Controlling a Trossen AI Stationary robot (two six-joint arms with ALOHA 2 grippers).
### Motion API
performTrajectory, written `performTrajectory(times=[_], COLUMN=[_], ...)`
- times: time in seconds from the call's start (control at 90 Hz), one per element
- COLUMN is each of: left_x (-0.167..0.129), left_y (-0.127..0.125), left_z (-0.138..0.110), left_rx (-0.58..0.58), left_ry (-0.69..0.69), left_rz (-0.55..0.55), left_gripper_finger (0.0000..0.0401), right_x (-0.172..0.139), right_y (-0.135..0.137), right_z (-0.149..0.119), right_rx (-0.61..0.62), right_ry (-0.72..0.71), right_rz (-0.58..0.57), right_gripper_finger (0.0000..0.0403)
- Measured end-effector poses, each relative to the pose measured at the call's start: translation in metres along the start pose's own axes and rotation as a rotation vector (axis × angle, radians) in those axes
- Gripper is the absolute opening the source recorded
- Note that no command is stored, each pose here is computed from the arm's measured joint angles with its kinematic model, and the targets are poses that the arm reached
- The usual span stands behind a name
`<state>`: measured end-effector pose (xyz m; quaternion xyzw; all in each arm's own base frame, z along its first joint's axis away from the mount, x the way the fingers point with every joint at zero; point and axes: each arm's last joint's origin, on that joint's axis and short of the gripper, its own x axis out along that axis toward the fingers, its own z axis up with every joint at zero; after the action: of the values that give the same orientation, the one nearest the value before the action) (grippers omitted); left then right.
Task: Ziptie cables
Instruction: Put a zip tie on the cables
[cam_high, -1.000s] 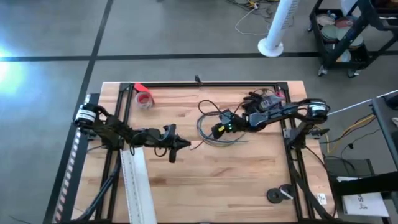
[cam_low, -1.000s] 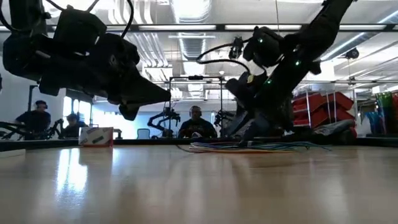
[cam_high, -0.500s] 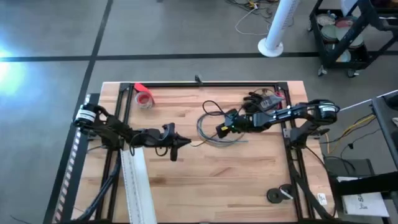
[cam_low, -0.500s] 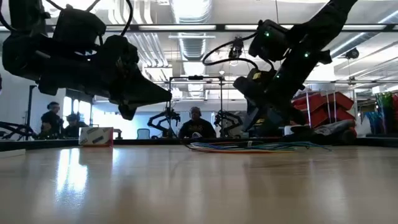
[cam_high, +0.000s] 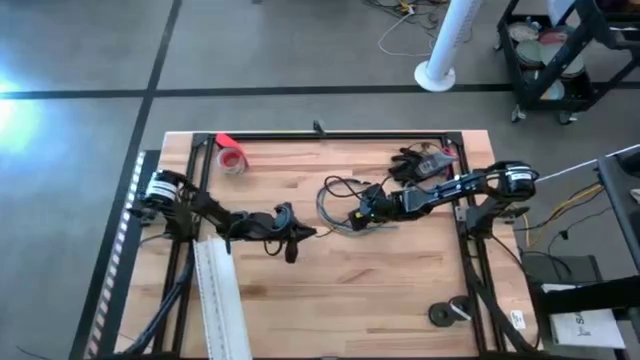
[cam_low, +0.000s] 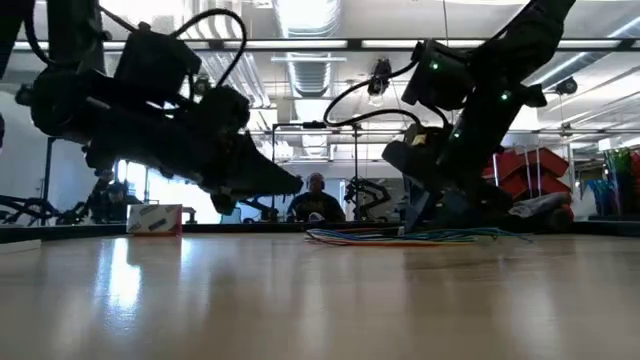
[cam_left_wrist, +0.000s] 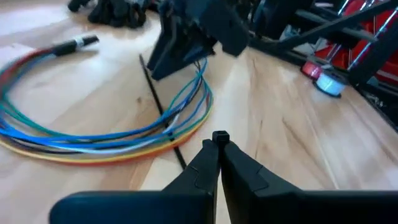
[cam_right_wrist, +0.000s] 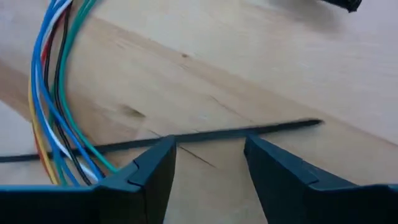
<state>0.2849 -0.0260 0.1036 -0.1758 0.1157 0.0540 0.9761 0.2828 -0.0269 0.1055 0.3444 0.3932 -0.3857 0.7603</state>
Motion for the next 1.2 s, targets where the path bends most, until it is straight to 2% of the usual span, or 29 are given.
performTrajectory(times=[0.189, 0.4, 0.578, 0.756, 0.878, 1.2], left_x=[0.011, 0.011, 0.011, 0.011, 0.010, 0.011], left_y=[-0.004, -0.004, -0.003, -0.003, -0.003, -0.003], left_z=[0.001, 0.000, 0.000, 0.000, -0.001, 0.000], left_rx=[-0.004, -0.003, -0.003, -0.010, -0.010, -0.007], left_ry=[0.012, 0.019, 0.020, 0.023, 0.026, 0.021], left_rz=[-0.035, -0.037, -0.036, -0.035, -0.034, -0.036], left_gripper_finger=[0.0000, 0.0000, 0.0000, 0.0000, 0.0000, 0.0000], right_x=[0.006, 0.007, 0.002, -0.017, -0.015, 0.018], right_y=[-0.001, 0.002, -0.015, -0.026, -0.033, -0.036], right_z=[0.000, 0.012, 0.022, 0.015, 0.008, 0.006], right_rx=[-0.004, -0.025, 0.024, 0.060, 0.092, 0.156], right_ry=[-0.045, -0.142, -0.101, -0.079, -0.100, -0.162], right_rz=[-0.026, 0.012, -0.082, -0.156, -0.151, -0.025], right_gripper_finger=[0.0168, 0.0157, 0.0154, 0.0160, 0.0164, 0.0146])
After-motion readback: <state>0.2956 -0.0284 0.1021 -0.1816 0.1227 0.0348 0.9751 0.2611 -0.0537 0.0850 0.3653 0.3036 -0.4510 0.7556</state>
